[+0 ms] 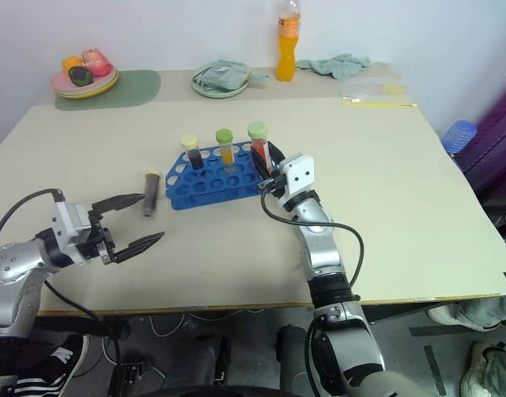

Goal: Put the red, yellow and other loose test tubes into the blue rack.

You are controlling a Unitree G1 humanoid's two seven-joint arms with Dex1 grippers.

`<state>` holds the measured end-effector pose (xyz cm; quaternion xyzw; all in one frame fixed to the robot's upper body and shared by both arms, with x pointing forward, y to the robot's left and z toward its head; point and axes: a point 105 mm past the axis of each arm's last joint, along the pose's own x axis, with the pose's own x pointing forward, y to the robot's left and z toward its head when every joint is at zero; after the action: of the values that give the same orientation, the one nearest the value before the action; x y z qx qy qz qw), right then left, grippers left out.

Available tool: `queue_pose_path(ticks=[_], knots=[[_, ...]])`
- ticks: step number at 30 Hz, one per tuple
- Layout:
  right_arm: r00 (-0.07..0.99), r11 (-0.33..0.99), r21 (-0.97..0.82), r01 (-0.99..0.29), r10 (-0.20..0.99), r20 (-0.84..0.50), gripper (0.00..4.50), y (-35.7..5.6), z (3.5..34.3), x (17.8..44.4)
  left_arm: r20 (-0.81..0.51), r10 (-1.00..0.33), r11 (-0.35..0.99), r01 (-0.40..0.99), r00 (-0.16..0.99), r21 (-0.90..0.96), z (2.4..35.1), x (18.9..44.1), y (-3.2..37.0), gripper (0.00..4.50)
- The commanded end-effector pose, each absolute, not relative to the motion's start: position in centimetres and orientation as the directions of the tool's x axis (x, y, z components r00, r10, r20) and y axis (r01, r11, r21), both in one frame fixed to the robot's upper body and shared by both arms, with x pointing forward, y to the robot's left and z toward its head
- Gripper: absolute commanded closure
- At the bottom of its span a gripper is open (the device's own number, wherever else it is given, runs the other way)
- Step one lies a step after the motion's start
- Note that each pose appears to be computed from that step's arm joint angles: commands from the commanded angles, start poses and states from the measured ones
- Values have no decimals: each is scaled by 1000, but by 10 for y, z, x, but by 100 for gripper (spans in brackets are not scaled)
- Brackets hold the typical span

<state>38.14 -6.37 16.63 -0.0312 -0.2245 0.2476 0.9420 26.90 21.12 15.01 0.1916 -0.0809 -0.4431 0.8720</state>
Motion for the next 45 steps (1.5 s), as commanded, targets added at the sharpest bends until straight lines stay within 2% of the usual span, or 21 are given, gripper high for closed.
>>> queue_pose_path(ticks=[1, 7, 17, 22, 25, 27, 32, 34, 39, 42, 45], knots=[[749, 886, -192, -422, 461, 476, 367, -57, 181, 384, -5, -794, 544, 713, 608, 442, 165, 267, 216, 0], [770, 891, -181, -416, 451, 451, 367, -53, 170, 392, -11, -793, 543, 715, 609, 441, 166, 264, 216, 0], [754, 867, -231, -441, 497, 428, 367, -38, 157, 391, -17, -789, 546, 714, 614, 439, 167, 261, 216, 0], [777, 887, -191, -420, 460, 430, 367, -42, 159, 399, -16, -787, 548, 711, 616, 441, 168, 261, 216, 0], [783, 889, -101, -447, 443, 437, 367, -48, 157, 400, -17, -784, 550, 708, 620, 444, 169, 260, 217, 0], [777, 882, -57, -468, 442, 448, 261, -52, 158, 400, -16, -783, 552, 706, 622, 444, 169, 260, 217, 0], [776, 888, -103, -449, 444, 448, 15, -62, 159, 400, -15, -784, 551, 707, 620, 444, 168, 260, 216, 0], [764, 887, -110, -448, 444, 469, 6, -67, 166, 398, -13, -785, 550, 708, 619, 443, 167, 260, 215, 0], [759, 870, -187, -457, 491, 429, 6, -79, 176, 395, -11, -787, 549, 709, 616, 442, 166, 260, 213, 0], [715, 837, -240, -492, 545, 437, 6, -101, 198, 367, -15, -796, 534, 714, 605, 453, 164, 256, 210, 0], [758, 822, -194, -535, 568, 321, 6, -120, 190, 341, 16, -787, 556, 698, 617, 451, 165, 257, 206, 0]])
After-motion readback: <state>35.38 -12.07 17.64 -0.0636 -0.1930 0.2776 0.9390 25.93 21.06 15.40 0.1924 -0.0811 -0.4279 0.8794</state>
